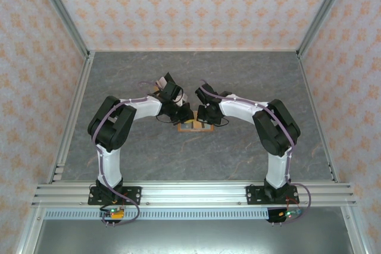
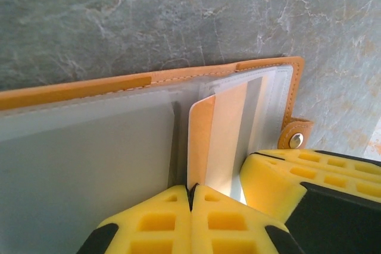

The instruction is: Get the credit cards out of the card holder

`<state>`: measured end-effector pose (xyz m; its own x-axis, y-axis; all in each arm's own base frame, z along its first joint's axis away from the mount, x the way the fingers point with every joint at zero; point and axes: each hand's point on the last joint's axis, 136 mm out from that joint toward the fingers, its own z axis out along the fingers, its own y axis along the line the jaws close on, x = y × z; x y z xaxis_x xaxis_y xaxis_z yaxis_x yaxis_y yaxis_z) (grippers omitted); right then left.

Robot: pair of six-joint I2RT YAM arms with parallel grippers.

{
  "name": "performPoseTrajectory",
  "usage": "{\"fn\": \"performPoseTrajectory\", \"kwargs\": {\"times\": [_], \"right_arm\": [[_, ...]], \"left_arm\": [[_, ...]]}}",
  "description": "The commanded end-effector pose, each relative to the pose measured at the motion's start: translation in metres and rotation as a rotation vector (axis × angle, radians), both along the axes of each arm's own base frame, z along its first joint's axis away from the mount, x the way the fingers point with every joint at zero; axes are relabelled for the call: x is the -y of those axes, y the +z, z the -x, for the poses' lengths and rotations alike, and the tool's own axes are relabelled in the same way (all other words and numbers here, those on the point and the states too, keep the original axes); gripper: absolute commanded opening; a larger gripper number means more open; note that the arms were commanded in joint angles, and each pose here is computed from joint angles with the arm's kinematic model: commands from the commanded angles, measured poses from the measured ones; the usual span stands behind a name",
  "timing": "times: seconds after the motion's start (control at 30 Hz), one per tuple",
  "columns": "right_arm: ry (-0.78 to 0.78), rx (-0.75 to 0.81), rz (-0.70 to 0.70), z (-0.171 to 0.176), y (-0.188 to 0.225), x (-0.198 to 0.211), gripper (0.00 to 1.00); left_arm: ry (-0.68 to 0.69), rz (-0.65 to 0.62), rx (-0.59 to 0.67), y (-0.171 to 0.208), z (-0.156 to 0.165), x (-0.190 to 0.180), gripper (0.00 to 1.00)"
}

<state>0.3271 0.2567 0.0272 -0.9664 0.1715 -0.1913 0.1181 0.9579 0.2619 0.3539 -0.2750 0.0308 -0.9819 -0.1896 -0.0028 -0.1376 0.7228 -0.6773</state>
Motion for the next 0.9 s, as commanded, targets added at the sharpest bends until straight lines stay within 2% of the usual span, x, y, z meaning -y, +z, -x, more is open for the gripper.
{"fn": "performPoseTrajectory", "kwargs": {"times": [0.0, 0.37, 0.57, 0.67, 0.8, 0.87], "right_arm": [[-0.017, -0.057, 0.089, 0.013, -0.022, 0.018, 0.09], [-0.029, -0.042, 0.111, 0.011, -0.019, 0.022, 0.09], [0.0, 0.032, 0.015, 0.0, 0.01, 0.005, 0.14], [0.028, 0.108, -0.1, -0.01, 0.042, -0.012, 0.25], [0.073, 0.221, -0.303, -0.021, 0.095, -0.04, 0.52], [0.104, 0.253, -0.393, -0.025, 0.117, -0.054, 0.61]], "left_arm": [[-0.017, -0.013, 0.035, 0.009, 0.003, -0.005, 0.0], [-0.035, -0.154, 0.095, 0.034, 0.013, -0.043, 0.0], [0.016, -0.18, 0.147, 0.062, 0.013, -0.069, 0.0], [0.06, -0.17, 0.189, 0.084, 0.011, -0.083, 0.0], [0.132, -0.126, 0.225, 0.117, 0.009, -0.098, 0.0], [0.156, -0.095, 0.242, 0.133, 0.009, -0.102, 0.0]]}}
